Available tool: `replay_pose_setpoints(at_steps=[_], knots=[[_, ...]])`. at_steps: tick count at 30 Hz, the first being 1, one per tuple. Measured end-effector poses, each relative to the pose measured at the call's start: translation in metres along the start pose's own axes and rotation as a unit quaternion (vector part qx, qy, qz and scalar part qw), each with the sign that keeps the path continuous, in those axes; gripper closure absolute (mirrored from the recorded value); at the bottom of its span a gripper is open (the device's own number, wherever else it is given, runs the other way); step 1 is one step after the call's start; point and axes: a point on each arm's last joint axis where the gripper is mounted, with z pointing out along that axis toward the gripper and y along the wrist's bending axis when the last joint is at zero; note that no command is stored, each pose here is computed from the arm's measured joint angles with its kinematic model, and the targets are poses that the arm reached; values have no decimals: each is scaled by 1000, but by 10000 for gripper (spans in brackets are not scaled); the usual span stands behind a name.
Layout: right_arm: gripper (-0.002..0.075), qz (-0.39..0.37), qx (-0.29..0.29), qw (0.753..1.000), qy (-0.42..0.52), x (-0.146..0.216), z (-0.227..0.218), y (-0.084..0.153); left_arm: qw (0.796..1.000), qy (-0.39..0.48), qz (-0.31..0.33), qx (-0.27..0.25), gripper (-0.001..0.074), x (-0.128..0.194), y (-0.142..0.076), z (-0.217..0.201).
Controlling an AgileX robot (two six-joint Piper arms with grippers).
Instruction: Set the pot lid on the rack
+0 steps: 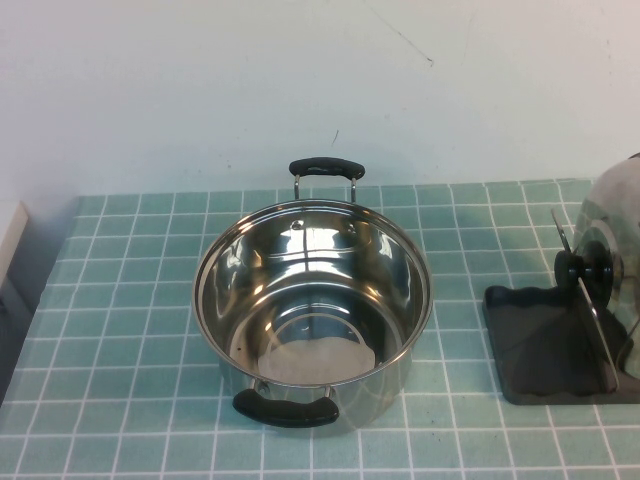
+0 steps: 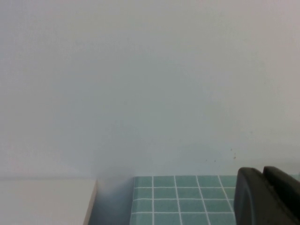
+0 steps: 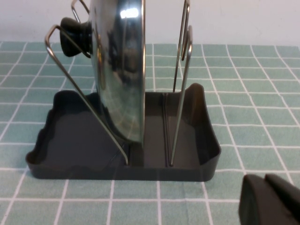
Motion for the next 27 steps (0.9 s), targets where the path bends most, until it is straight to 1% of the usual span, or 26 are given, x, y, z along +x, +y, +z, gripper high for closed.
replay_pose_setpoints(at_steps=[3, 6, 8, 12, 13, 14, 16, 18, 20, 23, 25, 27], knots=[[727, 0, 0, 1000, 0, 0, 0, 0, 999, -1, -41, 4, 738, 0, -1, 0], [727, 0, 0, 1000, 0, 0, 0, 0, 993, -3, -119, 4, 738, -1, -1, 0], [727, 0, 0, 1000, 0, 0, 0, 0, 991, -27, -133, 10, 738, -4, -2, 1], [728, 0, 0, 1000, 0, 0, 0, 0, 991, -91, -78, 54, 738, -5, -11, 1], [728, 0, 0, 1000, 0, 0, 0, 0, 991, -93, -70, 68, 738, -2, -14, 1], [728, 0, 0, 1000, 0, 0, 0, 0, 990, -86, -78, 76, 738, 2, -17, 1], [728, 0, 0, 1000, 0, 0, 0, 0, 993, -56, -65, 85, 738, 17, -21, 1], [728, 0, 0, 1000, 0, 0, 0, 0, 995, -2, -62, 77, 738, 33, -23, 1], [728, 0, 0, 1000, 0, 0, 0, 0, 995, 68, -32, 58, 738, 48, -22, 1], [728, 0, 0, 1000, 0, 0, 0, 0, 988, 154, 2, 16, 738, 68, -17, -3], [728, 0, 0, 1000, 0, 0, 0, 0, 984, 179, 13, -3, 738, 77, -14, -5], [728, 0, 0, 1000, 0, 0, 0, 0, 984, 177, 23, -12, 738, 77, -12, -6]])
